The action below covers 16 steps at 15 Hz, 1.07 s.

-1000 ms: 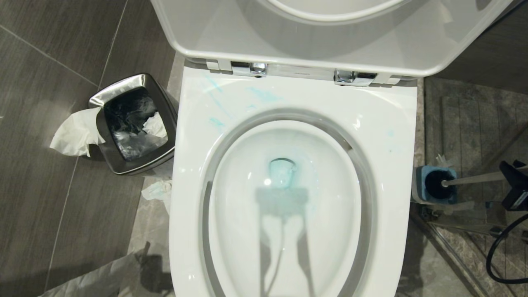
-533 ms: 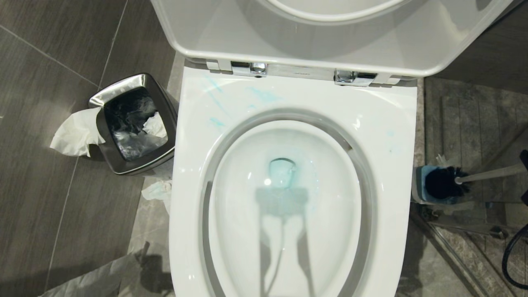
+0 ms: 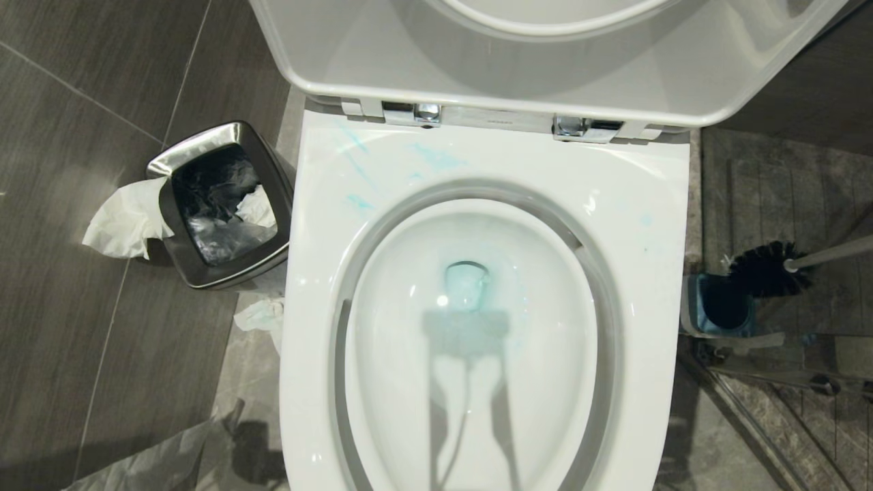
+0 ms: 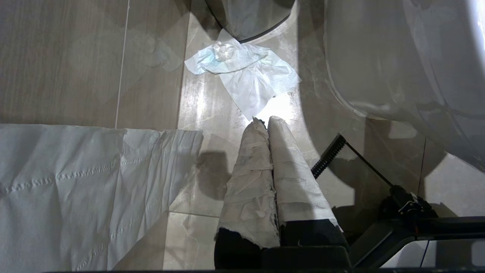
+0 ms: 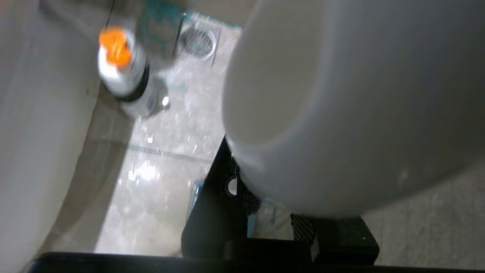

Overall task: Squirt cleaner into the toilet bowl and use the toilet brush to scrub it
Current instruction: Scrub the toilet bowl

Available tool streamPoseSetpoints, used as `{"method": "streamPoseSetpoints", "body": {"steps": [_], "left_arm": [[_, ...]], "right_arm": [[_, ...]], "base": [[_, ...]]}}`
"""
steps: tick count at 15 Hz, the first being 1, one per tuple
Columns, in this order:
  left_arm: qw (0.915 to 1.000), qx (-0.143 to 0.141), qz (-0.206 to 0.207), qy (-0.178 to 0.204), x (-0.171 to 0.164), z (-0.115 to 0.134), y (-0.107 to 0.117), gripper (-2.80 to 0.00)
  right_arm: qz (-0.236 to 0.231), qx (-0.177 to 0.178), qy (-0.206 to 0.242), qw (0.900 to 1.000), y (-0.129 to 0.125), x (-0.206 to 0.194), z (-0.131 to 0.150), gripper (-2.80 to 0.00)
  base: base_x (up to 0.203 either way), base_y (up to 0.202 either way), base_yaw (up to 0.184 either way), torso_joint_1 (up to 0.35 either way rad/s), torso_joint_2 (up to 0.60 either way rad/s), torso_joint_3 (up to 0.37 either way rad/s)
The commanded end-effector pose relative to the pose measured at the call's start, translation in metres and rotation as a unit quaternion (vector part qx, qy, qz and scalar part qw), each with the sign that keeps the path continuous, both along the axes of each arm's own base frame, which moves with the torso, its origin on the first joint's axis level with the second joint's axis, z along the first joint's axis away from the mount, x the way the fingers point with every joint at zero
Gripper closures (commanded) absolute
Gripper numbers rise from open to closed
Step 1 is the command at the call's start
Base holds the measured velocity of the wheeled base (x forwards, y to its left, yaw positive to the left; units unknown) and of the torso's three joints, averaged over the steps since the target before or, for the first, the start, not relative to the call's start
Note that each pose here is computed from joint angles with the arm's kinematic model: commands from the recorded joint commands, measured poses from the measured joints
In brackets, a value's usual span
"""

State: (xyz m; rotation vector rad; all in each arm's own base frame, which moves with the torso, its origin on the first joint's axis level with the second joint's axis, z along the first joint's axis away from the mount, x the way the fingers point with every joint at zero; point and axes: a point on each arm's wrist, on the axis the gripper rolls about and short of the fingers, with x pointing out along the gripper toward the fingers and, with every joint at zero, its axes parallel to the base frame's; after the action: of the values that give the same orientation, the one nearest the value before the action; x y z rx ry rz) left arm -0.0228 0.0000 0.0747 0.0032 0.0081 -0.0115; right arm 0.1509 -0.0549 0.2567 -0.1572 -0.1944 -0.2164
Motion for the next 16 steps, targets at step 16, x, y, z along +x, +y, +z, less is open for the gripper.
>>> {"method": "streamPoseSetpoints", "body": {"steps": [16], "left_arm": [[1.0000,0.000,0.000,0.001,0.000,0.000,0.000,0.00]], "right_arm": [[0.023,0.063,0.024,0.997,0.033,-0.083,0.108,0.00]], "base": [[0.000,0.000,0.000,0.000,0.00,0.000]]}}
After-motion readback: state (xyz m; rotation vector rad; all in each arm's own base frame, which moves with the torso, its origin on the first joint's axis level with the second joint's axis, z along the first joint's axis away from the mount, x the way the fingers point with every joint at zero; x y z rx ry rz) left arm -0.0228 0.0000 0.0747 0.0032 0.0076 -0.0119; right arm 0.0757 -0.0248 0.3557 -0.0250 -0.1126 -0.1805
